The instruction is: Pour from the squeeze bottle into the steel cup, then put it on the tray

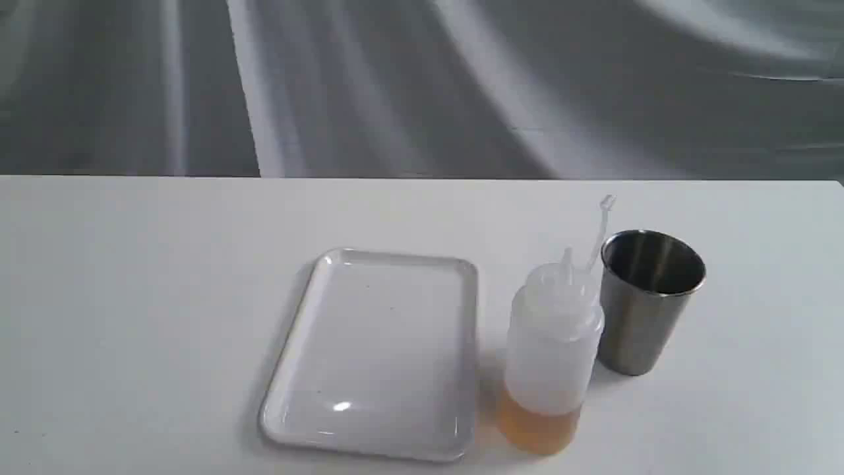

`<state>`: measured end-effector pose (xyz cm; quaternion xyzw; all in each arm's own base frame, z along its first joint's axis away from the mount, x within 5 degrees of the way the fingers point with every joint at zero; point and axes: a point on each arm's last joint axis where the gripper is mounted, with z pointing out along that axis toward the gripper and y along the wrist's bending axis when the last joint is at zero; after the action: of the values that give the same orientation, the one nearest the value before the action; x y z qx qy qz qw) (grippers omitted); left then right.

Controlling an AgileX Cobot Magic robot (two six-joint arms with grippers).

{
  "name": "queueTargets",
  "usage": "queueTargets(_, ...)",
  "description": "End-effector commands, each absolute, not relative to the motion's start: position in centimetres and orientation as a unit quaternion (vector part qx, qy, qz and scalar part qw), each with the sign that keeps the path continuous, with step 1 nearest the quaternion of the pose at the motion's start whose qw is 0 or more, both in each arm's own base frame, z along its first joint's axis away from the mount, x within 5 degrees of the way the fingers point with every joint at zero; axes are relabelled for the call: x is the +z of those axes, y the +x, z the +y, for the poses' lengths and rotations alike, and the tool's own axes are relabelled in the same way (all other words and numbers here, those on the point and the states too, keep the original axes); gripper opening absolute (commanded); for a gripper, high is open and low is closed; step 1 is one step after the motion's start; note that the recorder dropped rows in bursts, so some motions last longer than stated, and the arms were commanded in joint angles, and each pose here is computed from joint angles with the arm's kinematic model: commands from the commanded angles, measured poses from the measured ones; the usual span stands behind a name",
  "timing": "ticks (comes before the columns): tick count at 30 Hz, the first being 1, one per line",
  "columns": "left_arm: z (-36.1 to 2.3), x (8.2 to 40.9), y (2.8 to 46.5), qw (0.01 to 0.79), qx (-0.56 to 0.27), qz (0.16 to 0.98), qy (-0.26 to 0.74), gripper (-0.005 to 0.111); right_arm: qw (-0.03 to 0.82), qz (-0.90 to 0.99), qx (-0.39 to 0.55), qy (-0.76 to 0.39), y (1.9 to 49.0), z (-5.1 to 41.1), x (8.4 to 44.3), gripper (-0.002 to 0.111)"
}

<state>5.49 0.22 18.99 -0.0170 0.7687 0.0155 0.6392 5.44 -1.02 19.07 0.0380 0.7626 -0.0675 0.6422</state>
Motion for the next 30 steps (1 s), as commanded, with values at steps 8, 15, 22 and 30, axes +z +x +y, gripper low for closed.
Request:
queueTargets(8, 0.21, 18.91, 5.5, 0.641, 0.014, 0.767, -0.018, 0.008, 0.647, 0.758, -0.075, 0.035, 5.45, -1.06, 19.15, 0.0)
queueTargets(15, 0.21, 18.91, 5.5, 0.641, 0.014, 0.767, -0.018, 0.008, 0.647, 0.758, -0.075, 0.035, 5.45, -1.06, 19.15, 0.0)
queueTargets(22, 0.21, 18.91, 5.5, 0.641, 0.014, 0.767, -0.017, 0.008, 0.647, 0.758, -0.075, 0.035, 5.45, -1.06, 19.15, 0.0)
queueTargets(30, 0.21, 18.91, 5.5, 0.641, 0.014, 0.767, -0.018, 0.008, 0.676, 0.733, -0.051, 0.046, 5.55, -0.87, 19.8, 0.0)
